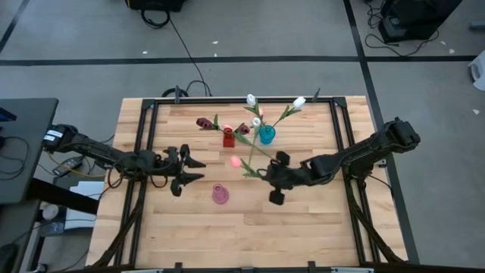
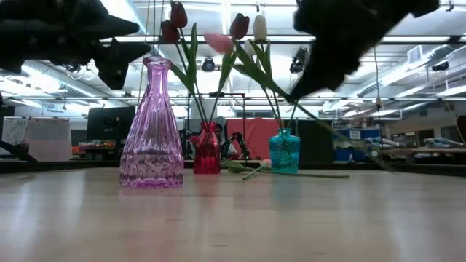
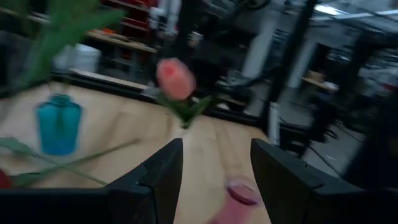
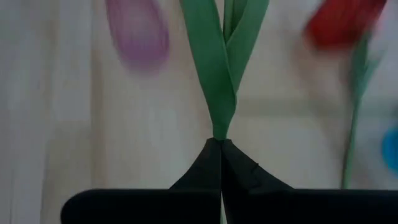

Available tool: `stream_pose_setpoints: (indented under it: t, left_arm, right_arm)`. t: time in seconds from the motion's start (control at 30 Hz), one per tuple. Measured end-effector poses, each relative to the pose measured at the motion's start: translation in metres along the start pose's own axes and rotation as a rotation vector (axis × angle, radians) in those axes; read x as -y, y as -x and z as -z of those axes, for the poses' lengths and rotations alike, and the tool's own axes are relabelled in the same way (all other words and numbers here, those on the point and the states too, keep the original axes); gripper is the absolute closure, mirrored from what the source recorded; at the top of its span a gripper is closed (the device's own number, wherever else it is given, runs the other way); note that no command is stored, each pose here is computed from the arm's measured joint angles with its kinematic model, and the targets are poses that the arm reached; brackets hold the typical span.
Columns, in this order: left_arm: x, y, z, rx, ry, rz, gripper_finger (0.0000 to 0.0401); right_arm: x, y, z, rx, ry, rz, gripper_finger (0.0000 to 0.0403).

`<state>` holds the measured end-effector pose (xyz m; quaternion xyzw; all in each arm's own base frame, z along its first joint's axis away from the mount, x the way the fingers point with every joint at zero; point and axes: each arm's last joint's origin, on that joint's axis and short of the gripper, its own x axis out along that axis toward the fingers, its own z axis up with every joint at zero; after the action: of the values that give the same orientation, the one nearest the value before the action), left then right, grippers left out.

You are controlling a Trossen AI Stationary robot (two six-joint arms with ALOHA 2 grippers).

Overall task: Sort flowers into vase by color
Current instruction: Put the left pink flower into the pink vase

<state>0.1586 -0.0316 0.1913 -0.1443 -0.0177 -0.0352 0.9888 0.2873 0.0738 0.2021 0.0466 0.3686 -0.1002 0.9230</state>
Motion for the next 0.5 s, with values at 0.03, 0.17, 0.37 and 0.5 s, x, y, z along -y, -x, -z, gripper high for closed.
stream_pose_setpoints:
  t: [0.03, 0.17, 0.37, 0.5]
  left_arm:
    - [-0.001, -0.001, 0.000, 0.013, -0.001, -0.023, 0.0208]
    - [0.000, -0.007, -0.003, 0.044, -0.010, -0.058, 0.0208]
    - [0.003, -0.024, 0.000, -0.044, -0.029, -0.048, 0.0208]
    - [0.004, -0.027, 0.006, -0.099, -0.055, 0.015, 0.0208]
  right_arm:
    - [0.000, -0.001, -0.006, 0.054, 0.008, -0.008, 0.0400]
    - [-0.002, 0.002, -0.035, 0.322, -0.014, -0.095, 0.0401]
    - [-0.005, 0.014, -0.063, 0.620, -0.029, -0.225, 0.0400]
    - [-0.011, 0.016, -0.074, 0.781, -0.022, -0.314, 0.0400]
